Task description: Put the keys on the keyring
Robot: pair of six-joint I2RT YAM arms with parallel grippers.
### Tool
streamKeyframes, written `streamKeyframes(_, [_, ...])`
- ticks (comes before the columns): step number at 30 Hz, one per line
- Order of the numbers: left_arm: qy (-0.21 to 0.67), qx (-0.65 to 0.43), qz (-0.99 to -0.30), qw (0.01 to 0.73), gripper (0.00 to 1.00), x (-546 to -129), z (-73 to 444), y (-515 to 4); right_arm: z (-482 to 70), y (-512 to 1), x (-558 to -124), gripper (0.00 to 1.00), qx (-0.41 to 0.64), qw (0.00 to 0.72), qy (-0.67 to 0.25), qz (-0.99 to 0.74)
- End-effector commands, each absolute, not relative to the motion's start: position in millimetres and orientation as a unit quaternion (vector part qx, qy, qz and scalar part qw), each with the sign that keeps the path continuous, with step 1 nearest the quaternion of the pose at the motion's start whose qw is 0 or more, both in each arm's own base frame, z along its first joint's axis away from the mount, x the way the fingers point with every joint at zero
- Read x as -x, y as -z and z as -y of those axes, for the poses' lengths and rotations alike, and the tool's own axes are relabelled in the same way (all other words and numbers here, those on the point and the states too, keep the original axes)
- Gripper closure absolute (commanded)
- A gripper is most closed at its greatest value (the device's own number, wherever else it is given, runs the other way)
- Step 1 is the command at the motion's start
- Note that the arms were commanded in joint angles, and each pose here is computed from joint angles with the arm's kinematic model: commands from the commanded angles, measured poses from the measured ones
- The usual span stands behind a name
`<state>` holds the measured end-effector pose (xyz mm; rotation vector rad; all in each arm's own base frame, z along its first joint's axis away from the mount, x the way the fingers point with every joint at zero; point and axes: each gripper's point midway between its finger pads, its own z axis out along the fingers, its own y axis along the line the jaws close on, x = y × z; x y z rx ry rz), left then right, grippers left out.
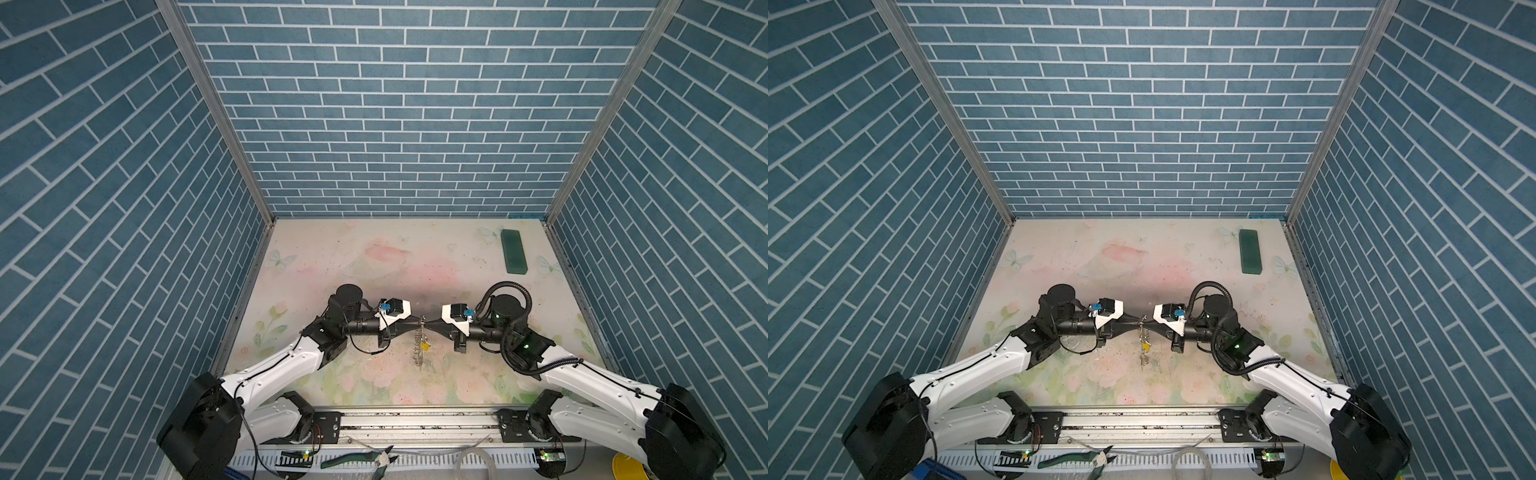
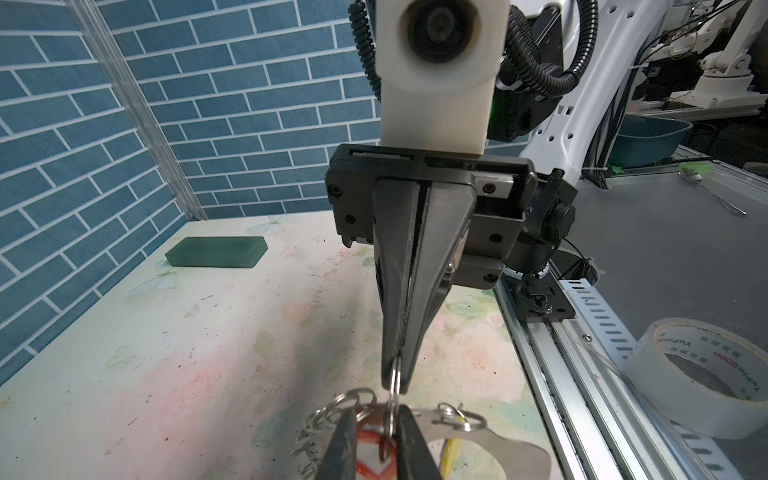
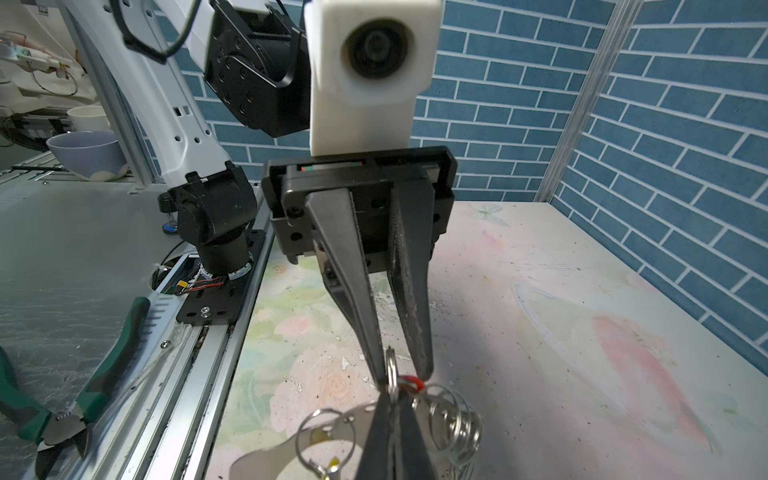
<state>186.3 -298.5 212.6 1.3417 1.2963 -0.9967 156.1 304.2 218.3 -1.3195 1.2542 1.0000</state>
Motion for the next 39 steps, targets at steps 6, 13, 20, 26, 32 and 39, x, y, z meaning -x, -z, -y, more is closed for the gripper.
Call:
streamKeyframes(6, [0.423,-0.551,-0.531,0.485,0.97,-185,299,-211,-309,-225,-152,1.0,0.543,0.518,-0.439,-0.494])
streamKeyframes(13, [0.405,-0.568,-0.544,0.466,1.0,-184,297,-198,-302,-209,-160,0.82,0.568,0.485,-0.382,-0.544])
streamKeyframes(20, [0.395,-0.591,-0.548,0.441,1.0,-179,300,-193,-297,-212,-157,0.75,0.598,0.441,-0.352,-0.569])
streamKeyframes(26, [0.401,-0.595,-0.545,0.433,1.0,-174,302,-193,-304,-220,-153,0.77,0.61,0.417,-0.363,-0.567])
streamKeyframes(32, [0.399,-0.595,-0.544,0.437,1.0,-175,301,-195,-310,-219,-149,0.78,0.614,0.402,-0.374,-0.567])
streamKeyframes(39, [0.4,-0.594,-0.541,0.441,1.0,-175,302,-197,-313,-214,-148,0.81,0.617,0.387,-0.377,-0.572])
